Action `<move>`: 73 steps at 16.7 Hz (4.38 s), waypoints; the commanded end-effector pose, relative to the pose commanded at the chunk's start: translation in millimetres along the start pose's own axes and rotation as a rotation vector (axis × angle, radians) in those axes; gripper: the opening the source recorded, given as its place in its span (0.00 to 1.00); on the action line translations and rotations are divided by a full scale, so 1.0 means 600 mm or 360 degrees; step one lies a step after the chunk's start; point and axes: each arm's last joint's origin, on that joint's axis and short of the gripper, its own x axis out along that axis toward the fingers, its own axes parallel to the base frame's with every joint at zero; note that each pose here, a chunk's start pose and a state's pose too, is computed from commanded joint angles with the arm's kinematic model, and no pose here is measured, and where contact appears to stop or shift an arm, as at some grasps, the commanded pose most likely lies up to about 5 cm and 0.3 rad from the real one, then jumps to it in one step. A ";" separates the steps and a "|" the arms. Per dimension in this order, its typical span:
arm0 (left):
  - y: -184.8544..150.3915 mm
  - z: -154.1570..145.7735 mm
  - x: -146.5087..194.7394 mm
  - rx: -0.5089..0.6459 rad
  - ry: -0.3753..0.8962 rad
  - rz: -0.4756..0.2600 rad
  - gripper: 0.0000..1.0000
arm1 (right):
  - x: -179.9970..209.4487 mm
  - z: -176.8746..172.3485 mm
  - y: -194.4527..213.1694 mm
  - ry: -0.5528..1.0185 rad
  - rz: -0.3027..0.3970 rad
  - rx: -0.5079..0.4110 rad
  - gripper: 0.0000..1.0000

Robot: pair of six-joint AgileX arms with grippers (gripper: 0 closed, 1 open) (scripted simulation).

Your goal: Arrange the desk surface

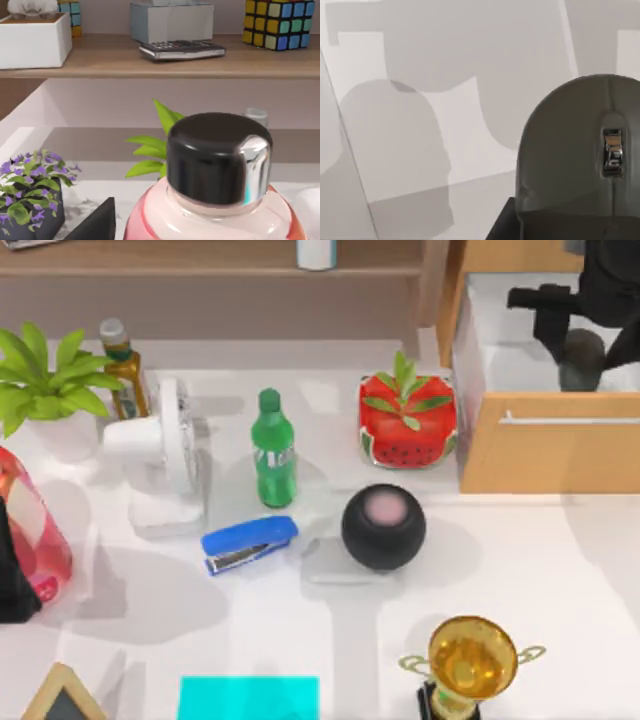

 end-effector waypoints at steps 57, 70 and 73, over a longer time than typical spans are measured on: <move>0.000 0.000 0.000 0.0000 0.0000 0.0000 1.00 | -0.070 -0.634 0.382 0.0172 0.0188 -0.0311 0.00; 0.000 0.000 0.000 0.0000 0.0000 0.0000 1.00 | -0.022 -0.649 0.382 0.0205 0.0094 -0.0333 0.08; 0.000 0.000 0.000 0.0000 0.0000 0.0000 1.00 | -0.022 -0.649 0.382 0.0205 0.0094 -0.0333 0.30</move>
